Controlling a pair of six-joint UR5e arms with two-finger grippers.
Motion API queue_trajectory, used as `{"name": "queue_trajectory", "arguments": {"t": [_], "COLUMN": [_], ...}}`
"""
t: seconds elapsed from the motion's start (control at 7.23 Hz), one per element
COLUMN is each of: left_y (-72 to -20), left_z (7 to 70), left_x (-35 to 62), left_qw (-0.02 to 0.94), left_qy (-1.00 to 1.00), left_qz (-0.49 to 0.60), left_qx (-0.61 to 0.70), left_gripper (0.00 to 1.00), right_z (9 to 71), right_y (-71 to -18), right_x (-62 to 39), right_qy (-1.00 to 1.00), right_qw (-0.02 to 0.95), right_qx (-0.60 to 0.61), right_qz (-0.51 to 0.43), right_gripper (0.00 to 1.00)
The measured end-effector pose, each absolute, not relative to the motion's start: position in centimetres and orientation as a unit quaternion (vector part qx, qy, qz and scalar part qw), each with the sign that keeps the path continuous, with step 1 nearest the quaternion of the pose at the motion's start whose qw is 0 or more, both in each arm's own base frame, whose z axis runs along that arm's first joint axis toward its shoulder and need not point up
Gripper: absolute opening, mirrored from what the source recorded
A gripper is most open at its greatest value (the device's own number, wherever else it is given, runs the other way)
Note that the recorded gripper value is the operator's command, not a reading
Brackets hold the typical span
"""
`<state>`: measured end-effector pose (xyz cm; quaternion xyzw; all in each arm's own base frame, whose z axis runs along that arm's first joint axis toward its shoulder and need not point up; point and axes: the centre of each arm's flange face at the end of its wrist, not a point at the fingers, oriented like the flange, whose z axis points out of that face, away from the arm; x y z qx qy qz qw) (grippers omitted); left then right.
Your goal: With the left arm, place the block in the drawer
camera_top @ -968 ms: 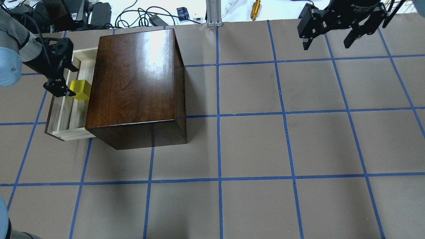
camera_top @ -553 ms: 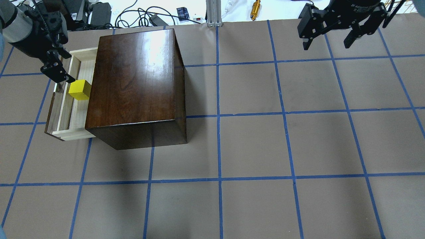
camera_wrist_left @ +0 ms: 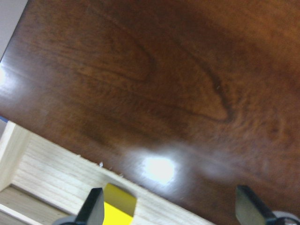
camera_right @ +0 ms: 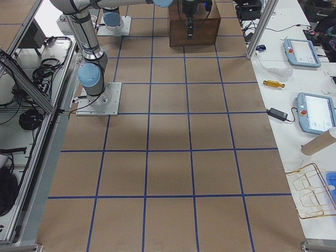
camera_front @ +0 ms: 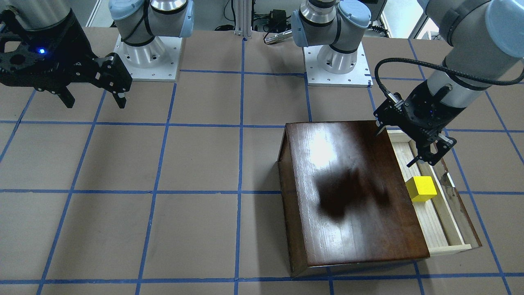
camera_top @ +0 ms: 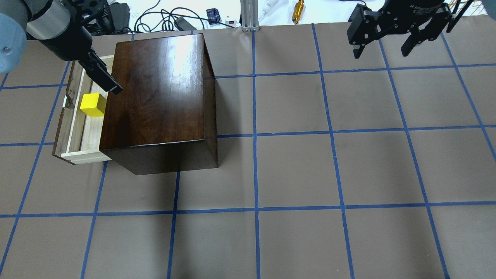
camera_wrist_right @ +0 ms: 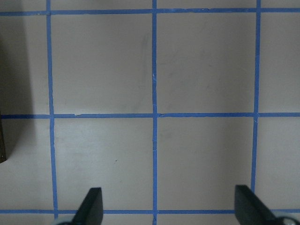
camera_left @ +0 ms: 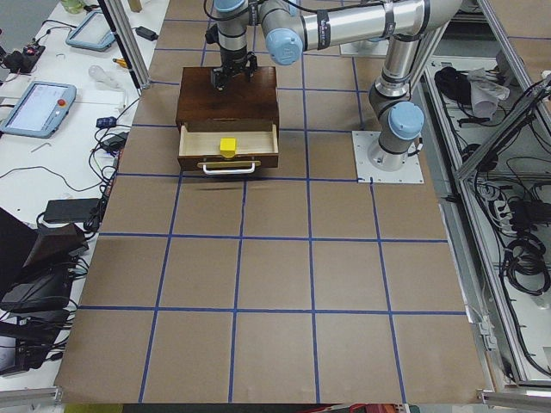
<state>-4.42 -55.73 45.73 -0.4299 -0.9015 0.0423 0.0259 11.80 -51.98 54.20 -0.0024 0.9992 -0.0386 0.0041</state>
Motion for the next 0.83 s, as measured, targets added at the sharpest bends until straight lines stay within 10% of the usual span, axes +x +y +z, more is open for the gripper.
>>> {"name": "queue_trajectory", "arguments": {"t": [0.83], "left_y": [-53.7], "left_z": [47.2], "left_x": [-11.3], "left_qw": [0.003], "left_qy": [-0.981], "left_qz": [0.025], "left_qx": [-0.194], "left_gripper": [1.0], "right_z": [54.2], "right_y": [-52.0], "right_x": [11.8], "right_qy": [0.999], "right_qw": [0.004], "right_qx": [-0.002], "right_qz": [-0.039], "right_gripper": [1.0]}}
